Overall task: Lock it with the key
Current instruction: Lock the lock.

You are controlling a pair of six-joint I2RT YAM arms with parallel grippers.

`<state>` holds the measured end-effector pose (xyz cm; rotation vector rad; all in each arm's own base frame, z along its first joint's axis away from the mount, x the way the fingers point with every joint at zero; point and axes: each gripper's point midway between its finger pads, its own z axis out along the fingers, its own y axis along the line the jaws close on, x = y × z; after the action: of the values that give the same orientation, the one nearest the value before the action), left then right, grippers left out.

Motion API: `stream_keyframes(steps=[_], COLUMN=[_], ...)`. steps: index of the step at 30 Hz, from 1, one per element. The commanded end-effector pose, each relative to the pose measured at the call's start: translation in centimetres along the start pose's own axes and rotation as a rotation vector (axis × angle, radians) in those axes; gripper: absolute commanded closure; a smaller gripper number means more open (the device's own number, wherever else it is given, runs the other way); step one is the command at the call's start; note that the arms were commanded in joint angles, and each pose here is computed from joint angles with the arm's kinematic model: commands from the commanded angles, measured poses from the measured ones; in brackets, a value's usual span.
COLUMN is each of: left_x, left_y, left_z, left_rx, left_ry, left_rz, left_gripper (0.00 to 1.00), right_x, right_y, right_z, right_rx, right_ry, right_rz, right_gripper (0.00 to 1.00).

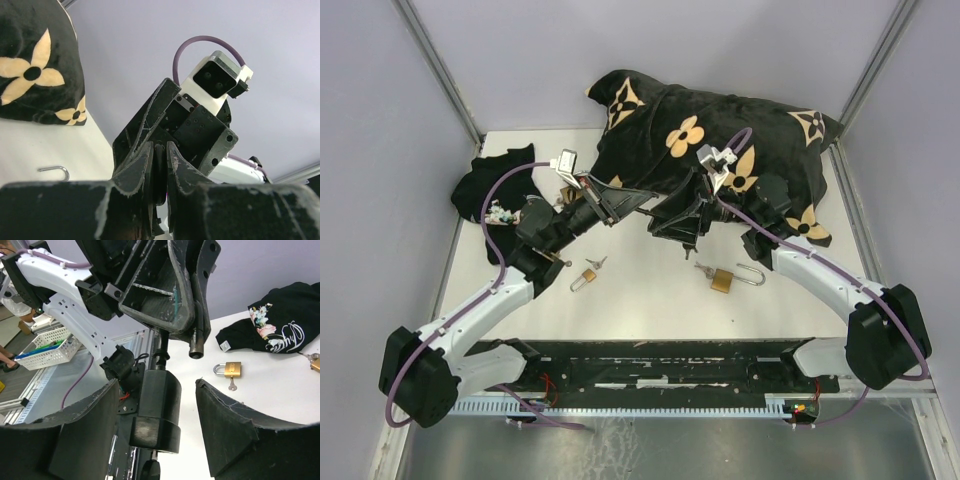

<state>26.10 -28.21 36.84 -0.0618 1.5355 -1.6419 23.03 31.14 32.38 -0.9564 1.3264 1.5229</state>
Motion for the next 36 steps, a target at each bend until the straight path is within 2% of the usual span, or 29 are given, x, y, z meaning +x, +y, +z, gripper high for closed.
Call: stream_keyframes(steps=[1, 11, 21, 24, 25, 27, 29, 31, 34, 36], left_x=[-3.3, -4.1, -4.1, -4.2, -4.2, -4.2, -4.2, -4.3, -4.3, -4.3], left_y=[-5.7, -5.8, -5.5, -5.4, -5.3, -5.3, -5.2, -4.9, -4.3, -3.9], left_z=[-0.8, -1.1, -1.2, -1.3, -1.3, -1.3, -1.3, -1.3, -1.7, -2.1], left_rx=[0.179, 0.186, 0.177, 0.17, 0.169, 0.167, 0.16, 0.14, 0.106, 0.084], left_ry=[-0.142, -0.191, -0.196, -0.203, -0.204, -0.207, -0.208, -0.213, -0.227, -0.238], left_rz=[-0.033, -0.08, -0.09, -0.093, -0.092, -0.092, -0.093, -0.092, -0.072, -0.044], left_gripper=[0.97, 0.97, 0.97, 0.97, 0.97, 0.97, 0.95, 0.84, 0.53, 0.37], right_x=[-2.1, -0.6, -2.0, -2.5, -2.6, -2.7, -2.7, -2.8, -3.2, -3.5], right_y=[1.3, 0.2, 1.1, 1.5, 1.6, 1.9, 2.1, 2.2, 2.2, 2.2], right_z=[0.0, -0.1, 0.1, 0.1, 0.1, 0.1, 0.1, 0.1, -0.1, -0.4], right_rx=[-0.022, 0.019, -0.007, -0.019, -0.025, -0.038, -0.046, -0.048, -0.046, -0.042], right_ry=[-0.069, -0.036, -0.069, -0.082, -0.083, -0.079, -0.075, -0.075, -0.074, -0.071], right_rz=[-0.065, -0.065, -0.084, -0.087, -0.09, -0.088, -0.081, -0.063, -0.025, -0.01], right_gripper=[0.31, 0.32, 0.57, 0.6, 0.65, 0.83, 0.96, 0.98, 0.98, 0.98])
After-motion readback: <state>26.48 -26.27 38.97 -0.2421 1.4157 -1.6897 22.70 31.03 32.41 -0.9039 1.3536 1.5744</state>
